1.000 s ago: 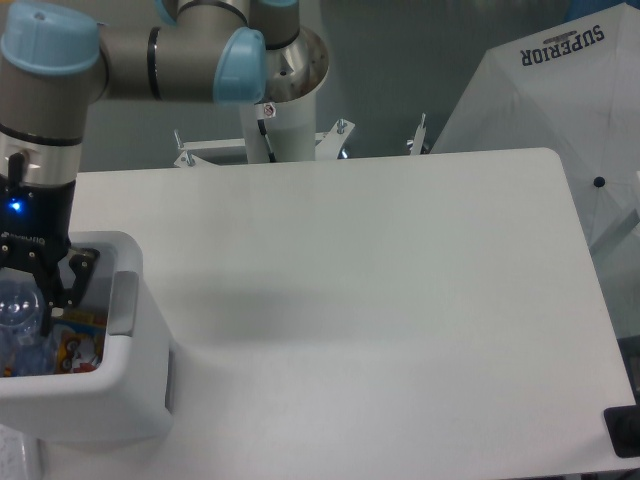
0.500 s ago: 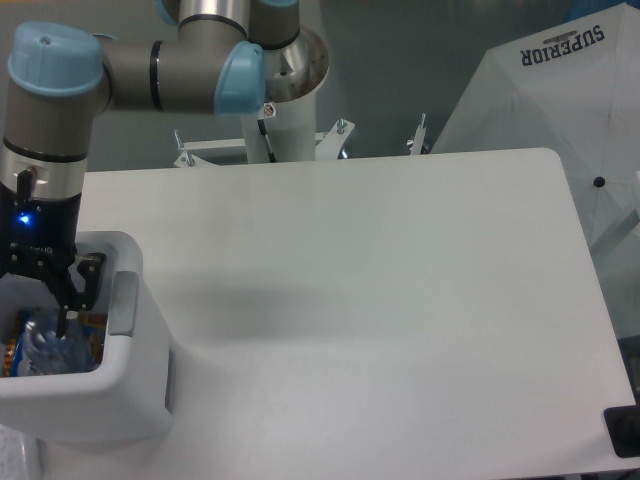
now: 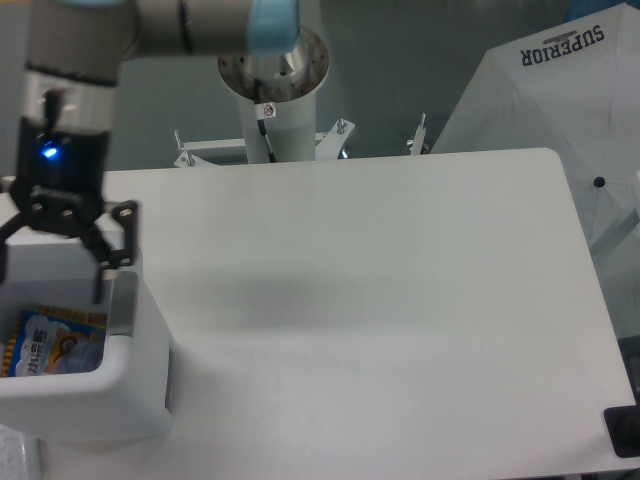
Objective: Place the trash in the trash can
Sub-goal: 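Raise the open gripper up out of the bin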
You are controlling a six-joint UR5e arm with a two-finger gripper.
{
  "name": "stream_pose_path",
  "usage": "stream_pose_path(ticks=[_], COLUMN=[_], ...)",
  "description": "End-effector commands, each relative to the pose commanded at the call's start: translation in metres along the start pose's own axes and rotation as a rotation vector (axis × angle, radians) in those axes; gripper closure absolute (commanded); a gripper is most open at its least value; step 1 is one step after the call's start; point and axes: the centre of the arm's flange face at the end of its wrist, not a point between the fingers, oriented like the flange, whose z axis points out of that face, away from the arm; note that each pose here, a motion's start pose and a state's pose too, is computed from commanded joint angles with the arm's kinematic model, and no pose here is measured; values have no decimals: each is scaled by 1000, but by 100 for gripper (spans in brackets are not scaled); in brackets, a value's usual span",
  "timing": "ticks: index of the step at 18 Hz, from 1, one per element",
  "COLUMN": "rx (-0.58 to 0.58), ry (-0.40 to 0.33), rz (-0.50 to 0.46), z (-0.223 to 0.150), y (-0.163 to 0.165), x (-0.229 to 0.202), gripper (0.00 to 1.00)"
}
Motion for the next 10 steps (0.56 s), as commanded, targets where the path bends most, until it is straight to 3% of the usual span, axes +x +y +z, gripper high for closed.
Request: stream_pose_path(ticks=[2, 5, 7, 10], rx=[21, -63, -106, -160], ry=[-34, -63, -142, -164], rz=[59, 200, 319, 359], z=[-10, 1, -1, 1], y=[-13, 6, 10, 16], x=[-20, -30, -38, -41], gripper=[0, 0, 0, 0])
